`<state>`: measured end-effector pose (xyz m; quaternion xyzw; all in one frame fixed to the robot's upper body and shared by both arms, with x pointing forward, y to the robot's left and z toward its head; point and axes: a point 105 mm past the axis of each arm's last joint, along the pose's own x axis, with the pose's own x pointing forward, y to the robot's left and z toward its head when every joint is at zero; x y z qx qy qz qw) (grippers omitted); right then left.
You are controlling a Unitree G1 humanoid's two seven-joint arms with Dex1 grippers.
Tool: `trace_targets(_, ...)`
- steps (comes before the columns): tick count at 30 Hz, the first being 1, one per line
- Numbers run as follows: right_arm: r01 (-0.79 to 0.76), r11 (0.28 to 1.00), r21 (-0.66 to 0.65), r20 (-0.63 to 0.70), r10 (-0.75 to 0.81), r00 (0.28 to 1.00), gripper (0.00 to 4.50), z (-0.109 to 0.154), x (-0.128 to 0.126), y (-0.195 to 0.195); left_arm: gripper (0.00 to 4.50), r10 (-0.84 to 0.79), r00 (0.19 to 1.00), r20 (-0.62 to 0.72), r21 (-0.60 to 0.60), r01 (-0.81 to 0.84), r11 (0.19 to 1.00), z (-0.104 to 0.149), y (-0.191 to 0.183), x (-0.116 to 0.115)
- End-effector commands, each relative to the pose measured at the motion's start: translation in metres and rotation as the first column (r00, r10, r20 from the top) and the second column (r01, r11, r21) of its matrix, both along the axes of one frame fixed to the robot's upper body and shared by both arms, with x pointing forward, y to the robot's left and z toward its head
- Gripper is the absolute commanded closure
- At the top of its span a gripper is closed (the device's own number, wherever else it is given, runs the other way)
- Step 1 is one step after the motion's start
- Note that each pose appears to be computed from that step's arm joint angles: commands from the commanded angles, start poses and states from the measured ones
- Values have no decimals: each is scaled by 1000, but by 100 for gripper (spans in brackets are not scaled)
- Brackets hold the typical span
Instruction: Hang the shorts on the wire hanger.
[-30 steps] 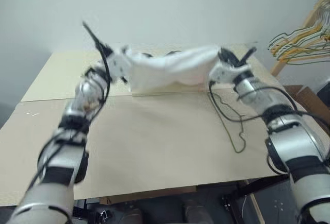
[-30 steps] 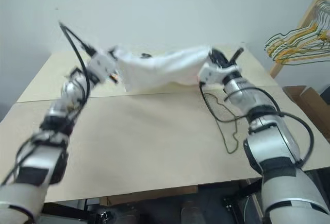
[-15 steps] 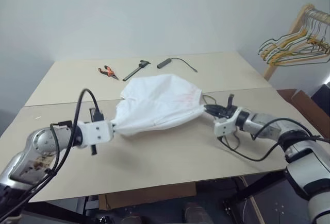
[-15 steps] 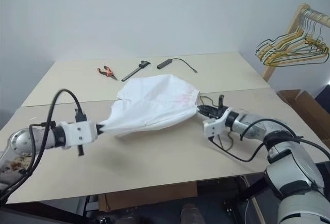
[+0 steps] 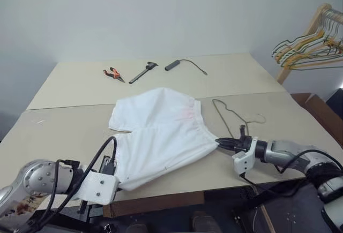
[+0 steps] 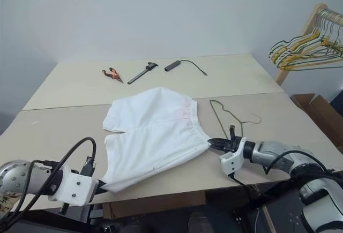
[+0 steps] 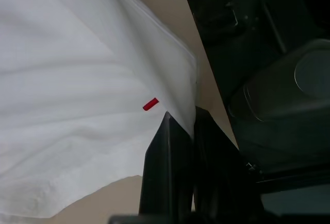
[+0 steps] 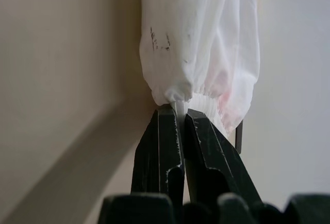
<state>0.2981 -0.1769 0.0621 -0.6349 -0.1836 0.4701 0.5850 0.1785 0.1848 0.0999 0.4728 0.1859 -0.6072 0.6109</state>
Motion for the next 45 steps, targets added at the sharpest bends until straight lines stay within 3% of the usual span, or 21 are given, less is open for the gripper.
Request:
trace_targets(1,-1,1000,21,30,1,1000,450,18,-4,3,446,-19,999,-28,8,19,1000,7,1,-6)
trace_targets(2,-2,1000,15,15,2,1000,450,17,-8,3,446,-25,998,-52,11,26,1000,6,3,-10)
trace_targets(4,-3,1000,6,-27,3,1000,450,14,-18,2,404,-30,997,-73,18,32,999,4,6,-13)
trace_targets(5,-5,1000,7,-53,6,999,387,14,-25,2,387,-22,997,-78,21,24,999,3,9,-14)
trace_targets(11,45,999,20,-160,-41,986,192,26,-53,-12,202,-4,996,-86,-15,3,1000,12,19,-17)
trace_targets(14,213,970,119,-247,-179,952,86,43,-52,-26,111,43,999,-20,-51,-44,998,26,31,-6)
trace_targets(16,368,910,189,-333,-293,896,19,54,-45,-38,110,77,997,25,-97,-74,992,39,36,5)
trace_targets(20,688,677,261,-549,-482,683,19,62,-25,-62,110,136,987,86,-244,-112,963,68,36,27)
trace_targets(23,849,510,140,-645,-604,469,19,43,-15,-80,110,190,978,81,-408,-142,902,85,22,44)
trace_targets(27,946,318,-59,-715,-675,182,19,17,-11,-92,110,261,965,36,-613,-185,768,101,-8,65)
trace_targets(30,956,239,-173,-741,-671,34,19,0,-9,-94,110,288,958,9,-676,-206,707,106,-26,75)
trace_targets(32,962,177,-208,-754,-656,-42,56,-8,-6,-98,110,286,958,12,-687,-200,698,106,-33,77)
trace_targets(36,984,64,-167,-794,-600,-96,181,1,5,-107,110,283,959,25,-692,-187,697,105,-38,79)
trace_targets(40,988,51,-146,-786,-613,-84,317,8,6,-109,110,285,958,36,-701,-179,691,106,-40,82)
trace_targets(43,994,74,-74,-759,-651,-8,430,25,14,-104,110,280,958,59,-711,-157,686,107,-46,87)
trace_targets(45,993,117,9,-714,-694,89,449,41,23,-99,110,280,957,71,-717,-146,682,108,-49,93)
